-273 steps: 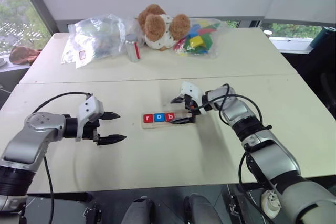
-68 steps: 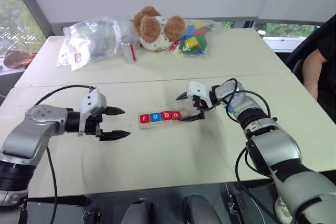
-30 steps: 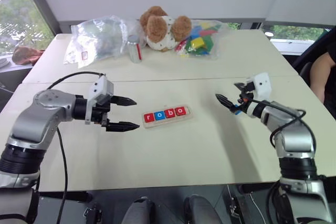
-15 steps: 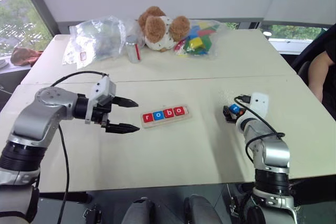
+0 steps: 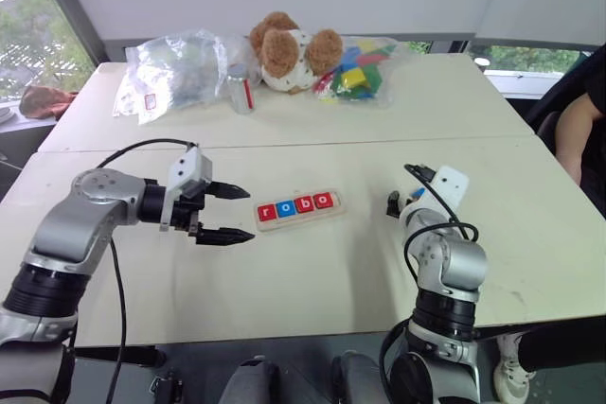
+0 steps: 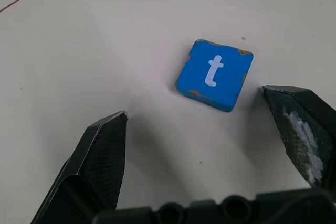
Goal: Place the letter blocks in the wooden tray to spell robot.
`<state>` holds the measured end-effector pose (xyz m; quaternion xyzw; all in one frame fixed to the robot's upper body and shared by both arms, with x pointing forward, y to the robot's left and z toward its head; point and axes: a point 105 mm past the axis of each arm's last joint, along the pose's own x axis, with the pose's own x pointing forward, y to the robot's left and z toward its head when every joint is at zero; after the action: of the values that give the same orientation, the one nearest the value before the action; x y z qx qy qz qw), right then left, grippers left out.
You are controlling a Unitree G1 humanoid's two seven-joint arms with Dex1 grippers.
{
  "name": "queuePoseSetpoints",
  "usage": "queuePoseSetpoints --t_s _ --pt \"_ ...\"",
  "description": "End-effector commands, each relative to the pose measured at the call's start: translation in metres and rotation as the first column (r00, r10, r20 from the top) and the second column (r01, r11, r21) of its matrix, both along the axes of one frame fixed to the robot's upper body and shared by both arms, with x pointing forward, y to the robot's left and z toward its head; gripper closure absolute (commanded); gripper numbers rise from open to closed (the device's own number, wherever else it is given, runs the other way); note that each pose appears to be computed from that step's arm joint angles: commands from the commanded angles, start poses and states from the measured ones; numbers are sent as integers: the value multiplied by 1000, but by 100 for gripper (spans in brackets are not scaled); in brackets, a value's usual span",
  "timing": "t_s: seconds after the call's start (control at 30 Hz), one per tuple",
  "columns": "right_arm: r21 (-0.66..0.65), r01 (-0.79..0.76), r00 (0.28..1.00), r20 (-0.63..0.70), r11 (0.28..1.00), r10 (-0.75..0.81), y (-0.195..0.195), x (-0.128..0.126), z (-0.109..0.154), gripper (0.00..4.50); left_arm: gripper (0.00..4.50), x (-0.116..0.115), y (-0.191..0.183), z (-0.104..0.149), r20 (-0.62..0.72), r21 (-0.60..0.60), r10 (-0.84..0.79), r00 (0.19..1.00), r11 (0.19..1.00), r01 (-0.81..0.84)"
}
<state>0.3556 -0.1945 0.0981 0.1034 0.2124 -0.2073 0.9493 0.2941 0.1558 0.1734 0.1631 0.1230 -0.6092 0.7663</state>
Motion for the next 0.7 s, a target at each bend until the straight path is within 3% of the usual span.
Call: queuePoseSetpoints --t_s 0.03,0.1,0.2,0.33,0.43,0.53,0.63,0.7 --pt "55 51 998 -26 997 -49 -3 5 -10 7 0 -2 0 6 48 -5 -2 999 1000 2" --pt "58 53 998 -24 997 -52 -1 11 -10 7 0 -1 -1 6 50 -9 5 999 1000 -5" --pt "39 74 997 -38 996 -73 -2 17 -14 136 0 -1 -1 6 54 -15 15 998 1000 -14" --pt "17 92 994 -66 996 -90 -3 16 -21 341 0 -2 1 5 56 -19 27 998 999 -26" --pt "-13 49 998 -46 999 -49 0 17 -17 341 0 -2 0 5 57 -21 31 998 999 -30" --pt "-124 -98 993 58 987 105 7 23 10 341 0 -3 0 5 55 -22 26 998 999 -25" --pt "-198 -368 914 105 909 393 31 16 24 341 0 -5 -2 4 46 -16 4 999 1000 -3" --pt "-185 -507 850 54 842 523 40 -1 16 341 0 -5 -3 3 41 -7 -14 999 1000 14"
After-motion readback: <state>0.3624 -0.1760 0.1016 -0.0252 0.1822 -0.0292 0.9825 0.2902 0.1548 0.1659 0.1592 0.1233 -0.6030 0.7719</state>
